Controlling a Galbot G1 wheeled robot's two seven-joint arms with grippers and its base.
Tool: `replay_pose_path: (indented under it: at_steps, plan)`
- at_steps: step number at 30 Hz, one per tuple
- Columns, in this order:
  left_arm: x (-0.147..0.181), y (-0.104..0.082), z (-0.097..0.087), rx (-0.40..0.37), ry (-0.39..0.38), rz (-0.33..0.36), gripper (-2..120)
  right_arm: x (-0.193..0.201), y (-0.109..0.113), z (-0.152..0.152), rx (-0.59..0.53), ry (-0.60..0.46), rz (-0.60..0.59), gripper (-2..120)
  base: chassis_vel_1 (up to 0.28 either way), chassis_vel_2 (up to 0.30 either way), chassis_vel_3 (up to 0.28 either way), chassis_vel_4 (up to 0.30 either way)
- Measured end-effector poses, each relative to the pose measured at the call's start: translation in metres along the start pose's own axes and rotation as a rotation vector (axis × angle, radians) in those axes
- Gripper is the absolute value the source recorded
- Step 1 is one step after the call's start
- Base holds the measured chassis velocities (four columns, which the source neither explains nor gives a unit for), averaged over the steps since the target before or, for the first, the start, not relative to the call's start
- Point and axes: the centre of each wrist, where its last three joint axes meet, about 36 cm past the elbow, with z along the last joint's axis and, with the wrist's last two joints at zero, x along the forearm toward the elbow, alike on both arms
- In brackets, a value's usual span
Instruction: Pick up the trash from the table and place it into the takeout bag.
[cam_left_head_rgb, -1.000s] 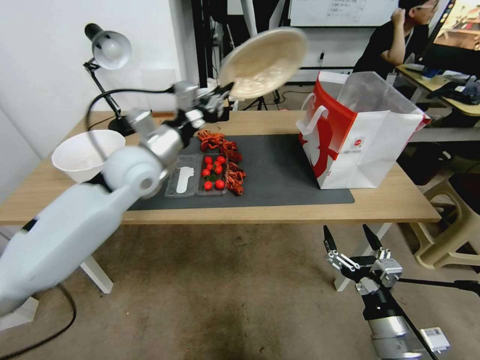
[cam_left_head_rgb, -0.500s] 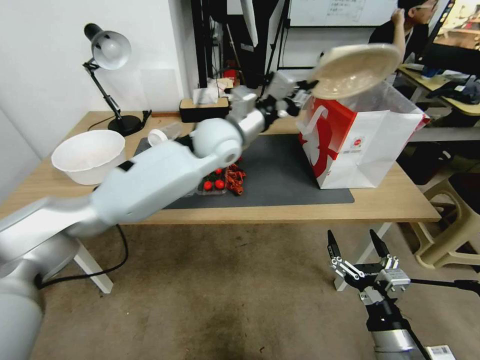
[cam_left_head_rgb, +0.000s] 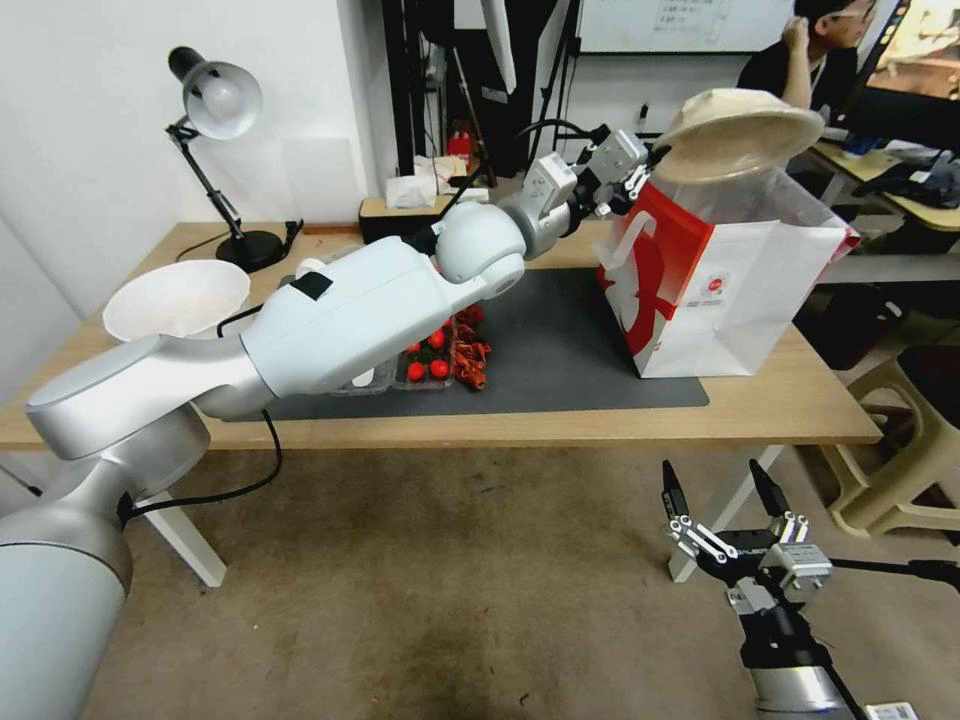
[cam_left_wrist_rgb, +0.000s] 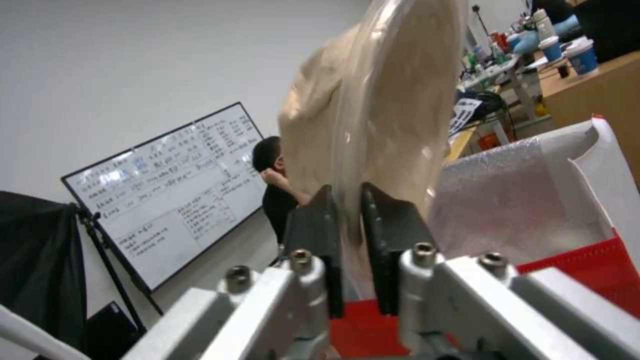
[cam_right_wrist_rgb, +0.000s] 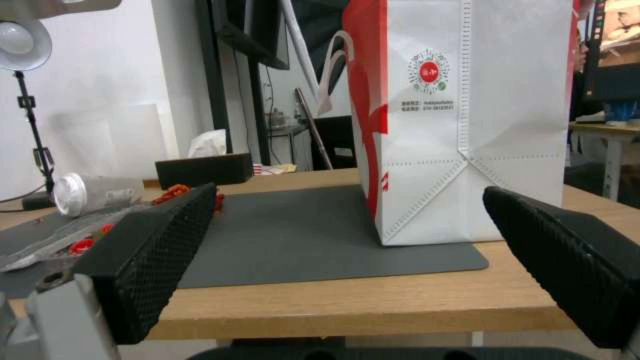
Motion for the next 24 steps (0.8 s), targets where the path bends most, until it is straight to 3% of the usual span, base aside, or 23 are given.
replay_pose_path:
  at_steps: [14,18,21,22,24]
  plan:
    - [0.013,-0.002,0.002,0.063,-0.009,-0.049,61,-0.002,0.001,0.005,-0.009,0.006,-0.007,100,0.0,0.0,0.0,0.0]
    - [0.036,-0.003,0.015,0.114,0.0,-0.079,81,-0.002,0.004,0.006,-0.018,0.007,-0.006,100,0.0,0.0,0.0,0.0]
    - [0.046,-0.004,0.018,0.131,0.0,-0.098,86,-0.002,0.005,0.006,-0.018,0.007,-0.006,100,0.0,0.0,0.0,0.0]
    - [0.07,-0.001,0.026,0.156,0.02,-0.132,95,-0.002,0.005,0.006,-0.019,0.007,-0.007,100,0.0,0.0,0.0,0.0]
    - [0.081,-0.001,0.029,0.166,0.03,-0.146,97,-0.002,0.005,0.006,-0.019,0.007,-0.007,100,0.0,0.0,0.0,0.0]
